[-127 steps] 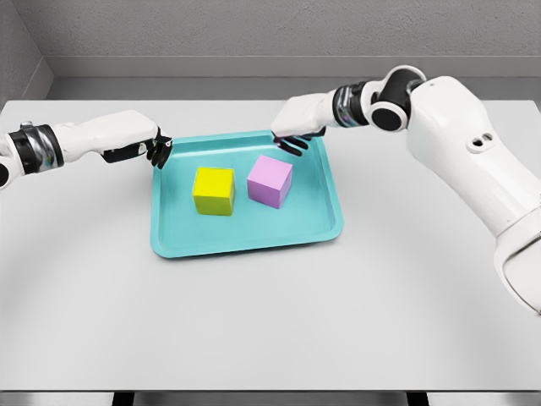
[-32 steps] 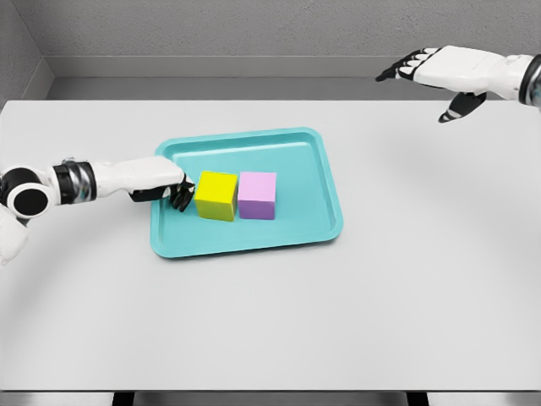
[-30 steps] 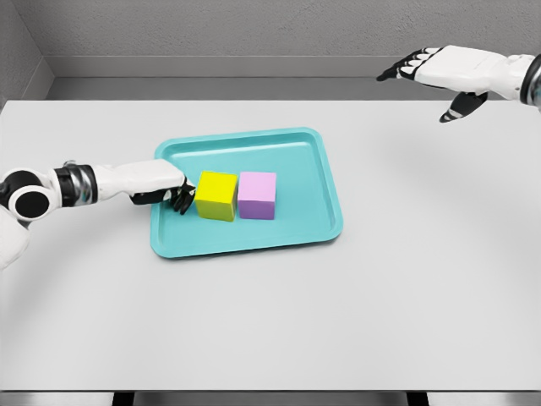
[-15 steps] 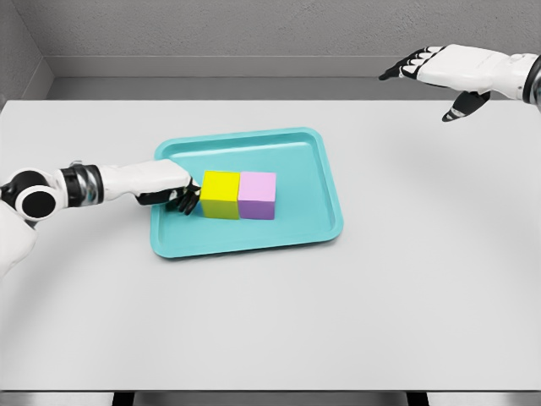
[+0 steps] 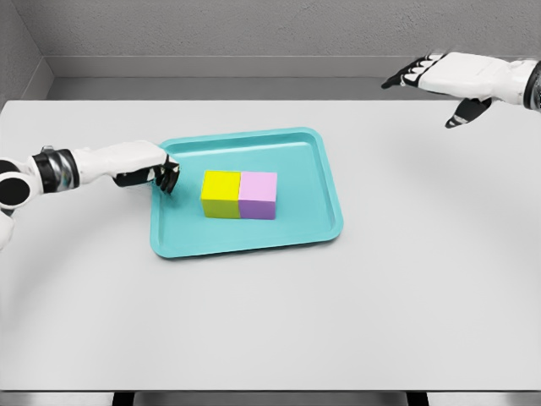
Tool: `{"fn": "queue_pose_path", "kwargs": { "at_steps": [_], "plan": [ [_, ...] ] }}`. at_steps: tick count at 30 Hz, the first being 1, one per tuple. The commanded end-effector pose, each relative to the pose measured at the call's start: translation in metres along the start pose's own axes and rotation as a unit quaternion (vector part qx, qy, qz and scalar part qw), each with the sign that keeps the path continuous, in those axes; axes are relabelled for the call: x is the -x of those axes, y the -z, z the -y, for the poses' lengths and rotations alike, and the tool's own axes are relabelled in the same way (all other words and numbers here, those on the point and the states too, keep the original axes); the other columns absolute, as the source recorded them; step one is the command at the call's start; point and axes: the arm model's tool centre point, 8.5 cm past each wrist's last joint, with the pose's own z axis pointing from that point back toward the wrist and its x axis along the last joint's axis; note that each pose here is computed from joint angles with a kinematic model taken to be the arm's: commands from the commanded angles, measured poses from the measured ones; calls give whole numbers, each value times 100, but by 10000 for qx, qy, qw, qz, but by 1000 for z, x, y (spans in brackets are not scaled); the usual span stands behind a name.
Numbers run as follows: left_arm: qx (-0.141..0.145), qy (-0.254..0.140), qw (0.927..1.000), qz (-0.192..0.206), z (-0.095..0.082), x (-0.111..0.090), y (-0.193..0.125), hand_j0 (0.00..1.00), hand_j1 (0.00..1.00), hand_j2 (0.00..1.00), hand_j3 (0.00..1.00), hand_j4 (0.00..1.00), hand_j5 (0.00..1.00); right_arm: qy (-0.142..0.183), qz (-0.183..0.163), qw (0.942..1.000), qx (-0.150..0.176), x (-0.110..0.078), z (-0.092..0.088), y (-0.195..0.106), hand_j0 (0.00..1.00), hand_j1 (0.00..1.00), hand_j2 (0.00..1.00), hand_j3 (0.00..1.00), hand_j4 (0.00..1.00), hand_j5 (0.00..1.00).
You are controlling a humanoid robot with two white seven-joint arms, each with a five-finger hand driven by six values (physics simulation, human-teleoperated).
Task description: Push two cubes
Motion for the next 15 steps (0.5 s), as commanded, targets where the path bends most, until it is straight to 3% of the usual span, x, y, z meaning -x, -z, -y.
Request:
{"fn": "queue_pose_path", "kwargs": {
  "at_steps": [1, 3, 5, 6, 15],
  "plan": [
    [-398, -197, 9984, -344, -18, 24, -36, 29, 29, 29, 29, 29, 29, -109, 203, 9994, -250, -14, -11, 12, 100, 100, 100, 100, 100, 100],
    [-712, -494, 9939, -681, -24, 48, -63, 52, 52, 52, 52, 52, 52, -119, 179, 9995, -232, -12, -9, 10, 100, 100, 100, 100, 100, 100],
    [-788, -757, 9905, -838, -15, 60, -71, 100, 100, 100, 100, 100, 100, -133, 109, 9996, -242, -8, -8, 4, 100, 100, 100, 100, 100, 100],
    [-842, -1123, 9859, -909, -1, 71, -73, 100, 100, 100, 100, 100, 100, -135, 81, 9996, -255, -6, -8, 1, 100, 100, 100, 100, 100, 100],
    [-877, -1196, 9848, -904, 0, 72, -74, 100, 100, 100, 100, 100, 100, -145, 45, 9995, -273, -4, -9, -3, 100, 100, 100, 100, 100, 100]
  ]
}}
